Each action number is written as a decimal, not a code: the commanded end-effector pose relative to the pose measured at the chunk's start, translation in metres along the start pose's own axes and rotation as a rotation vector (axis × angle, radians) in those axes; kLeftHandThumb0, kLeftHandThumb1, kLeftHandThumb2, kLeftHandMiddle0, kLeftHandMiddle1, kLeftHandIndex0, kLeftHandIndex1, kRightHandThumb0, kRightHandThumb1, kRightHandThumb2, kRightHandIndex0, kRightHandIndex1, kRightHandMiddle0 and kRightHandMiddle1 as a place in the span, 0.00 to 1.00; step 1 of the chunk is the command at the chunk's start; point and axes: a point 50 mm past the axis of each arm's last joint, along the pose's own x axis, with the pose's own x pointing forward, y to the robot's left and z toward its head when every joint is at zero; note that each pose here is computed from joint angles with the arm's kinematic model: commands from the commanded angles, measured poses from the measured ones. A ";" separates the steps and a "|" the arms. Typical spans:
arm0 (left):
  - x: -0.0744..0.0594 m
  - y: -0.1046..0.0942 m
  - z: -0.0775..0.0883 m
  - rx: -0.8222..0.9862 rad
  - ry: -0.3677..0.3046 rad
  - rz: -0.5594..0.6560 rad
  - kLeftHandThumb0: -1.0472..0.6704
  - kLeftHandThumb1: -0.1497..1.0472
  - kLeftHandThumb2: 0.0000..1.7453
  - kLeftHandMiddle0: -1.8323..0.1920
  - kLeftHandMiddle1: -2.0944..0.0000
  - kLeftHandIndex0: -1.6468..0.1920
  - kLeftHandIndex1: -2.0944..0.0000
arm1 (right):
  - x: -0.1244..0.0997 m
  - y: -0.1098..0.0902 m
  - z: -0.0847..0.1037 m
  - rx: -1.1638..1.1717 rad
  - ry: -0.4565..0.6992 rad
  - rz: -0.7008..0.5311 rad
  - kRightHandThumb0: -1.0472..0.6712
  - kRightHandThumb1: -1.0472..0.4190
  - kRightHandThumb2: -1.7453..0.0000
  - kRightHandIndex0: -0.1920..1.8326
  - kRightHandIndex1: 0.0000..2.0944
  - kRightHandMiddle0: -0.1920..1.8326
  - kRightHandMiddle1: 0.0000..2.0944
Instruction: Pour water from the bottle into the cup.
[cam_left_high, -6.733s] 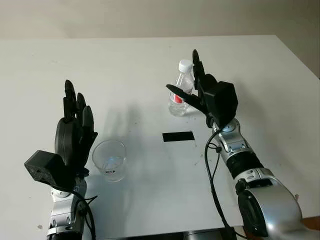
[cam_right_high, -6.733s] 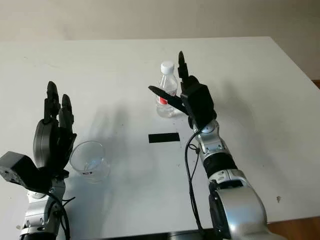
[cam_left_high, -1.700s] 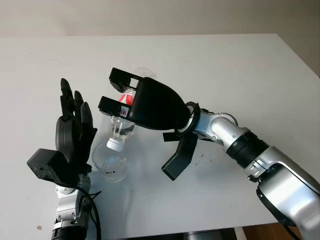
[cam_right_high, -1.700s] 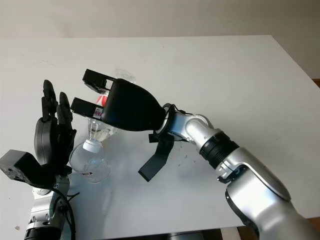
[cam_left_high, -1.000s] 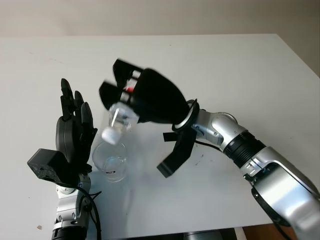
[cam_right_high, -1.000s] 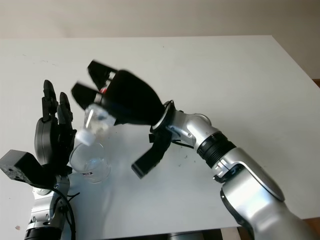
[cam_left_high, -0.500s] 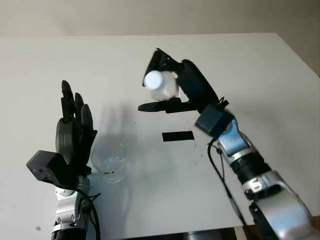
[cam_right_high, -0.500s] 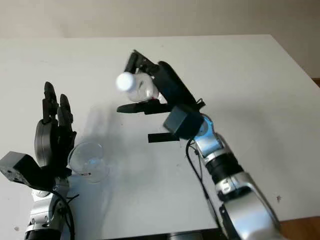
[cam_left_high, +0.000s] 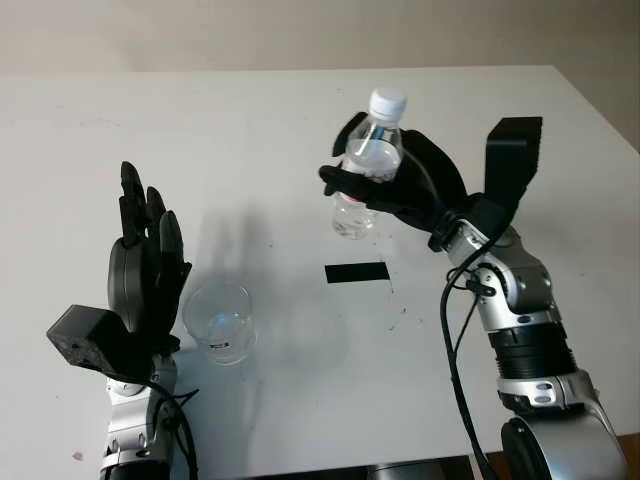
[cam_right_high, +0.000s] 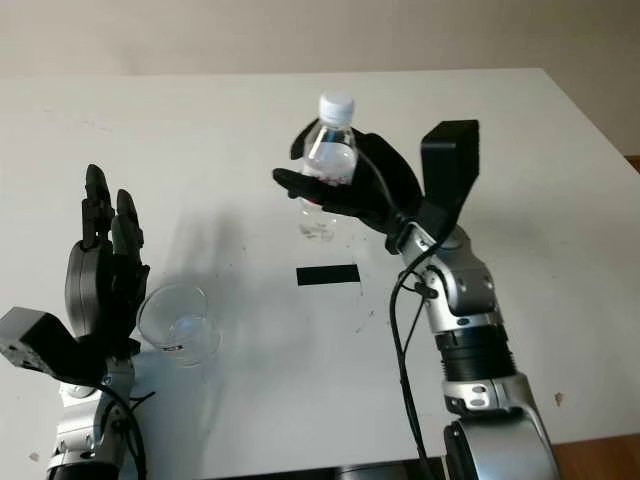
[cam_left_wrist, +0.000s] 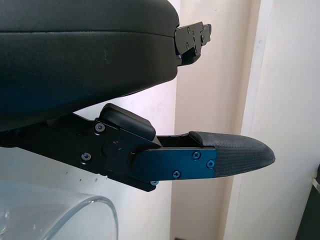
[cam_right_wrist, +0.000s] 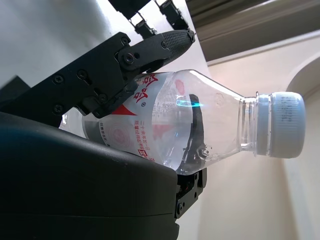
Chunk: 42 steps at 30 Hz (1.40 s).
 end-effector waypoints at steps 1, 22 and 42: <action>-0.003 0.002 0.003 0.006 -0.010 -0.007 0.07 1.00 0.28 1.00 1.00 1.00 1.00 | -0.004 0.002 0.007 0.002 -0.019 -0.002 0.44 0.00 0.79 0.77 1.00 0.48 1.00; -0.006 0.004 0.006 0.001 -0.002 -0.002 0.08 1.00 0.29 0.99 1.00 1.00 1.00 | -0.011 0.009 -0.019 -0.114 0.085 -0.075 0.43 0.00 0.79 0.63 1.00 0.27 1.00; -0.004 0.006 0.008 0.003 -0.010 0.001 0.09 1.00 0.30 0.99 1.00 1.00 1.00 | -0.003 0.012 -0.029 -0.054 0.085 -0.072 0.40 0.00 0.79 0.63 1.00 0.27 1.00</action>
